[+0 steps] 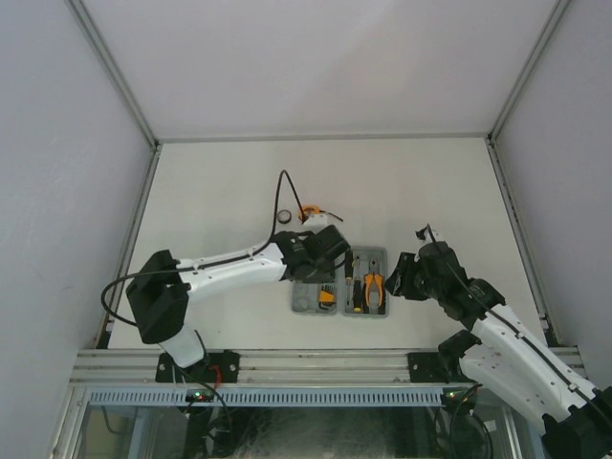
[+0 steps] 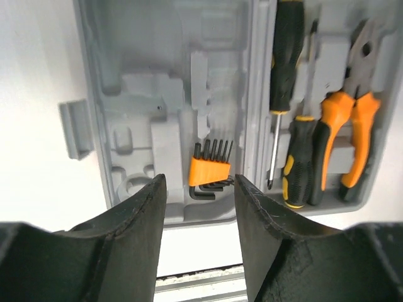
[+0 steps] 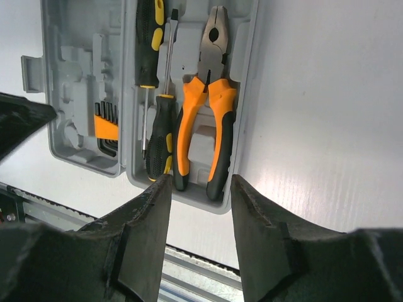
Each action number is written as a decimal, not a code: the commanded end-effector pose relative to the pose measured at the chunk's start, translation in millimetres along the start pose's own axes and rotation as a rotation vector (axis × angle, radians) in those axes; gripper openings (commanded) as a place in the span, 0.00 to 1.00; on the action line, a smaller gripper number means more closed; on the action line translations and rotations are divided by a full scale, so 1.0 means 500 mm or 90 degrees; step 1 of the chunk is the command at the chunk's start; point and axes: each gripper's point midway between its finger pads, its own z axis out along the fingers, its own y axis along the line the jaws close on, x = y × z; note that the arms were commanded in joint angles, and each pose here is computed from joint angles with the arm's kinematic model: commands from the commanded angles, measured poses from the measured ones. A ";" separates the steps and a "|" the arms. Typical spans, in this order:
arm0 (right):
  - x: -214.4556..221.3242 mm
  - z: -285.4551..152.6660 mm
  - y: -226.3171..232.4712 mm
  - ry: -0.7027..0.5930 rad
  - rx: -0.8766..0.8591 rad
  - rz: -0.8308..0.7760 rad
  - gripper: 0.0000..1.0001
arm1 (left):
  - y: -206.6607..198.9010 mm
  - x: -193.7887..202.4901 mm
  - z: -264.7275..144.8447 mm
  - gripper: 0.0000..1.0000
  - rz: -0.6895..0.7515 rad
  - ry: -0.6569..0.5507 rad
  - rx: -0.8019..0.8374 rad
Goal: Sort the tools into containers
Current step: Place the wrench in the storage box.
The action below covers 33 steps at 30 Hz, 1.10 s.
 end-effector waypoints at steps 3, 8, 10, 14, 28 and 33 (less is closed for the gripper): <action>-0.018 -0.009 0.012 -0.021 -0.016 0.005 0.43 | 0.026 -0.165 -0.087 0.53 0.001 -0.117 0.034; -0.028 -0.021 0.014 -0.034 -0.011 0.020 0.43 | 0.121 -0.243 -0.094 0.53 -0.022 -0.150 -0.008; -0.032 -0.026 0.015 -0.041 -0.012 0.029 0.43 | 0.162 -0.269 -0.087 0.53 -0.034 -0.155 -0.033; -0.033 -0.031 0.020 -0.044 -0.019 0.043 0.43 | 0.229 -0.311 -0.050 0.52 -0.057 -0.144 -0.060; -0.016 -0.039 0.015 -0.026 -0.016 0.047 0.43 | 0.256 -0.404 0.095 0.47 -0.053 -0.085 -0.062; -0.016 -0.038 0.013 -0.026 -0.013 0.044 0.43 | 0.269 -0.424 0.134 0.44 -0.055 -0.070 -0.071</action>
